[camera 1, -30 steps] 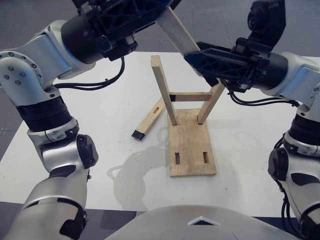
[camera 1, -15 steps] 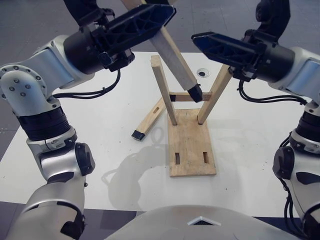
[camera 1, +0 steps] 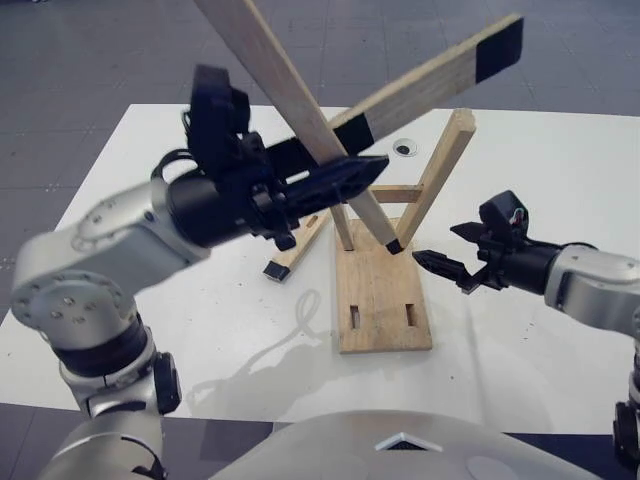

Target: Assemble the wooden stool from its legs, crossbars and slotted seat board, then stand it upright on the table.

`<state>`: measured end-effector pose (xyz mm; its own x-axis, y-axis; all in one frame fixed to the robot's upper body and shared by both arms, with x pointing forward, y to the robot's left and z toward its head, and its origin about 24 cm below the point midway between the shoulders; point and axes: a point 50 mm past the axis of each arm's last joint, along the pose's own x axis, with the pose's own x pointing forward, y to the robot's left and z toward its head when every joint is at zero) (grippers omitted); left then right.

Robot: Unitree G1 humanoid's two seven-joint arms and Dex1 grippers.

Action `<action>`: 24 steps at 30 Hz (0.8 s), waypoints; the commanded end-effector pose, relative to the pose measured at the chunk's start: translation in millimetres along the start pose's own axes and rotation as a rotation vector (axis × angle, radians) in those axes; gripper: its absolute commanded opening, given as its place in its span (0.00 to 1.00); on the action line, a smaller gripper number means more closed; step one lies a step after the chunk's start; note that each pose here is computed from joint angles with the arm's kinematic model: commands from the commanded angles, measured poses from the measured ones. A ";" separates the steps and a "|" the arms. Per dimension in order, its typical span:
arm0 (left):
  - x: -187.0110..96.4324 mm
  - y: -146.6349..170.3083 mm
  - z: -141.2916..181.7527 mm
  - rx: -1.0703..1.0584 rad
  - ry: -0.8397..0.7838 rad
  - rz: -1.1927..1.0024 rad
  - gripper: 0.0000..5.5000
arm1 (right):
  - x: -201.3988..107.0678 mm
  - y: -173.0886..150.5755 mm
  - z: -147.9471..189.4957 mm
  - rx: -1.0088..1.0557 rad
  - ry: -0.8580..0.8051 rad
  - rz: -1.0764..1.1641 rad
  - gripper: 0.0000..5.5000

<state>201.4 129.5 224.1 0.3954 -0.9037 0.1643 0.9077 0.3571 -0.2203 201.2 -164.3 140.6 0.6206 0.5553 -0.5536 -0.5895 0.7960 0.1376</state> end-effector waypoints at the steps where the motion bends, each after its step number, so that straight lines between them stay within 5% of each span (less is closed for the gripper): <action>1: -7.8 -2.7 -41.5 -0.059 0.028 0.104 0.37 | -2.4 8.4 -25.2 -0.033 0.112 -0.012 0.88; 7: -24.8 -4.8 -76.2 -0.033 0.120 0.119 0.37 | -5.8 4.4 -46.7 -0.055 0.229 -0.032 0.88; 17: -26.0 10.3 -67.8 0.071 0.134 0.089 0.37 | 14.3 4.7 -60.4 -0.042 0.247 -0.049 0.88; 24: -25.2 9.0 -71.1 0.066 0.130 0.099 0.37 | 11.7 -5.1 -41.0 -0.069 0.184 -0.082 0.88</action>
<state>189.7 139.9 148.6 0.4634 -0.8860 0.0181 0.8728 0.4528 -0.1825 188.7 -171.3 95.6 0.5683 0.4281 -0.7027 -0.5693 0.8211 0.0398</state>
